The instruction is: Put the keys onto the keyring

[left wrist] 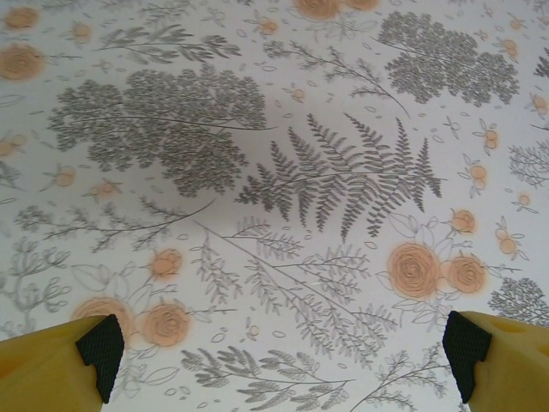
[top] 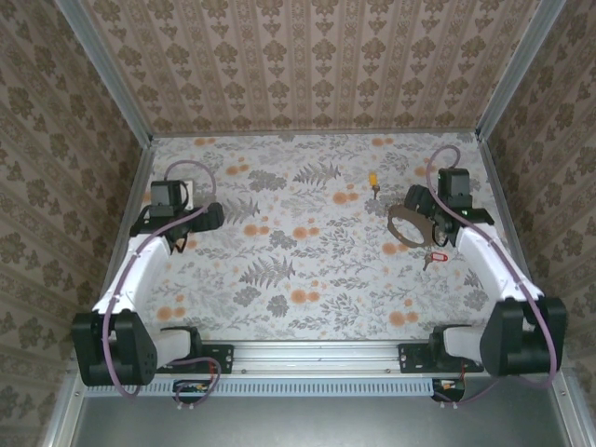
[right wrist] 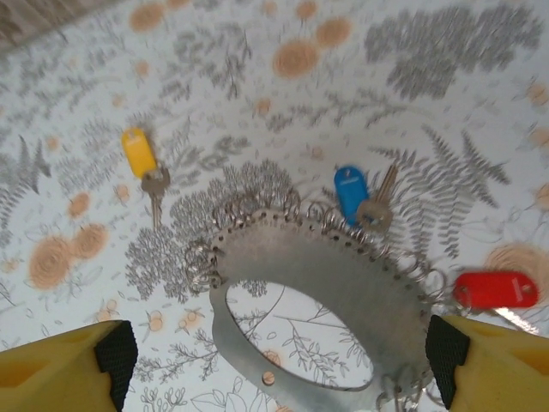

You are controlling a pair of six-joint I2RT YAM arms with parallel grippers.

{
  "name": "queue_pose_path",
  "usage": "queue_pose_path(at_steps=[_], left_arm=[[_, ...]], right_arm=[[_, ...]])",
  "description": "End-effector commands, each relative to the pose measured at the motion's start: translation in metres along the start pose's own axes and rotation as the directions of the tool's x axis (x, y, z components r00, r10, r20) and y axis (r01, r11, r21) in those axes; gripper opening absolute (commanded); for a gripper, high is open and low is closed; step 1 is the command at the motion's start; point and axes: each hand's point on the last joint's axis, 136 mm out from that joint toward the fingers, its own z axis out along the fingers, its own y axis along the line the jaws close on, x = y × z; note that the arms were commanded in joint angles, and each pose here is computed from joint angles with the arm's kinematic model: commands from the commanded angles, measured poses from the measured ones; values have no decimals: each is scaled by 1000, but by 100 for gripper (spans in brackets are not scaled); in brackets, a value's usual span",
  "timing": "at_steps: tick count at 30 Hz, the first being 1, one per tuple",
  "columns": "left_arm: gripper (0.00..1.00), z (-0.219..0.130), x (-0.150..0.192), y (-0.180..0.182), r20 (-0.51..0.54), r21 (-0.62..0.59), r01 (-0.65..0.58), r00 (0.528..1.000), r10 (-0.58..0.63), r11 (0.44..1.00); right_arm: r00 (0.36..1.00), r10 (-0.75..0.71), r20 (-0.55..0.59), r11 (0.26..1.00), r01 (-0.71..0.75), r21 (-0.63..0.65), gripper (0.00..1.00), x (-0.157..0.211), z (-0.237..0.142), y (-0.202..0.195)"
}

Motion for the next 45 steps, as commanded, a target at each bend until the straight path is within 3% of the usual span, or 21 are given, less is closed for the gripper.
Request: queue_pose_path(at_steps=[1, 6, 11, 19, 27, 31, 39, 45], left_arm=[[100, 2, 1, -13, -46, 36, -2, 999, 3, 999], [100, 9, 8, -19, -85, 33, -31, 996, 33, 999], [100, 10, 12, -24, -100, 16, -82, 992, 83, 997], [100, 15, 27, -39, -152, -23, -237, 961, 231, 971], [100, 16, 37, -46, -210, -94, -377, 912, 352, 921], [100, 17, 39, -50, -211, -90, -395, 905, 370, 914], [100, 10, 30, -32, -207, -222, -416, 904, 375, 882], [100, 10, 29, -32, -207, -223, -416, 904, 374, 881]], right_arm=[[990, 48, -133, 999, -50, -8, 87, 17, 12, 11], [969, 75, -236, 992, -96, -81, 75, 21, 46, 38], [963, 44, -267, 984, -88, -154, 68, 14, 79, 69], [939, -25, -344, 995, -11, -103, 53, 12, 134, 94], [913, -60, -403, 998, 54, -24, 42, 18, 172, 94], [895, -85, -439, 996, 93, -4, 35, 24, 186, 98], [869, -127, -478, 981, 181, 70, 20, 35, 205, 98], [837, -196, -511, 964, 260, 56, 14, 48, 193, 107]])
